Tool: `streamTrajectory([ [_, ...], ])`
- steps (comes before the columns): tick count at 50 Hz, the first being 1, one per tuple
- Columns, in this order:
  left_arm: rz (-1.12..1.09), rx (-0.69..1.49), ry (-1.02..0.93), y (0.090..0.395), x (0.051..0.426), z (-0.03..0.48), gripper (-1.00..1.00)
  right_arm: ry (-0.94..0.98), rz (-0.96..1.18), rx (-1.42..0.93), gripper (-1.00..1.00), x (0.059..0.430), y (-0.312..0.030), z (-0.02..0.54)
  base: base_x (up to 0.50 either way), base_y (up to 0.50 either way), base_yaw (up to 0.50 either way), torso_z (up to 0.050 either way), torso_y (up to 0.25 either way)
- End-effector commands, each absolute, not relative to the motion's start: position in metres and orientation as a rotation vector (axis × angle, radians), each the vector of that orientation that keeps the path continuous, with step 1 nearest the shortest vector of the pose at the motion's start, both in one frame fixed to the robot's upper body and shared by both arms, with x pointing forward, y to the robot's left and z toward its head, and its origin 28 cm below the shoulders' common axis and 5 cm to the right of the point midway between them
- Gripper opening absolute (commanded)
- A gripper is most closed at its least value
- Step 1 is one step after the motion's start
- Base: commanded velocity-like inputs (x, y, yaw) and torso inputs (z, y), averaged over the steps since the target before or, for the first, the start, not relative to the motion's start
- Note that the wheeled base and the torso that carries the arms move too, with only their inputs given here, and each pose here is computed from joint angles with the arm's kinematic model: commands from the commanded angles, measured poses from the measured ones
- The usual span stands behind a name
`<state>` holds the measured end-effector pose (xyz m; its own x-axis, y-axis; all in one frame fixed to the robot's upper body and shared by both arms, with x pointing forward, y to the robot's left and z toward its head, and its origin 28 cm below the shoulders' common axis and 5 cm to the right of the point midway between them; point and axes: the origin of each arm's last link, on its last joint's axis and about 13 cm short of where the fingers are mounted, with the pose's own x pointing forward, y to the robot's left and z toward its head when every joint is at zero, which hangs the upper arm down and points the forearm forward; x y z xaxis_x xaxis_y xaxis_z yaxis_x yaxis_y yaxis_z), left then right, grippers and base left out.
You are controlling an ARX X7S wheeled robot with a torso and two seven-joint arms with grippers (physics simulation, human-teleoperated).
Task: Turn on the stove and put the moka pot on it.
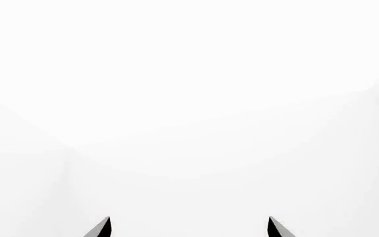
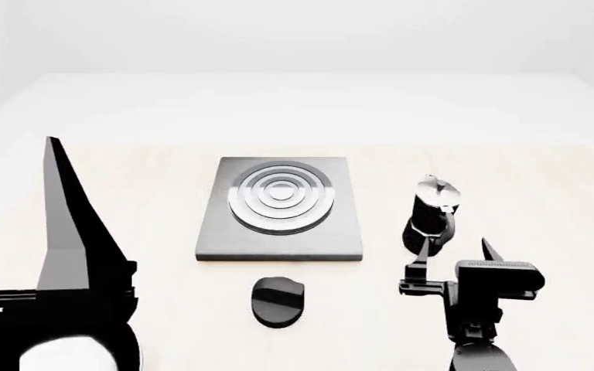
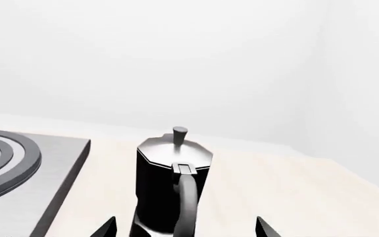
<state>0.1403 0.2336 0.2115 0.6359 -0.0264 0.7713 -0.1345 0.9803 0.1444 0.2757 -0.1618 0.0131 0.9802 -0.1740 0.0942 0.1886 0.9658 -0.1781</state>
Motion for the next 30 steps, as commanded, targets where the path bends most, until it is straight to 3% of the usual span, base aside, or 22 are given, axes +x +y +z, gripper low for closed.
streamTrajectory([
  [1, 0.064, 0.193, -0.878, 0.234, 0.140, 0.212, 1.00, -0.075, -0.184, -0.201, 1.00, 0.283, -0.163, 0.010, 0.00, 0.00, 0.00, 0.000, 0.000],
  [30, 0.060, 0.186, -0.865, 0.233, 0.142, 0.209, 1.00, -0.046, -0.194, -0.211, 1.00, 0.301, -0.168, -0.002, 0.00, 0.00, 0.00, 0.000, 0.000],
])
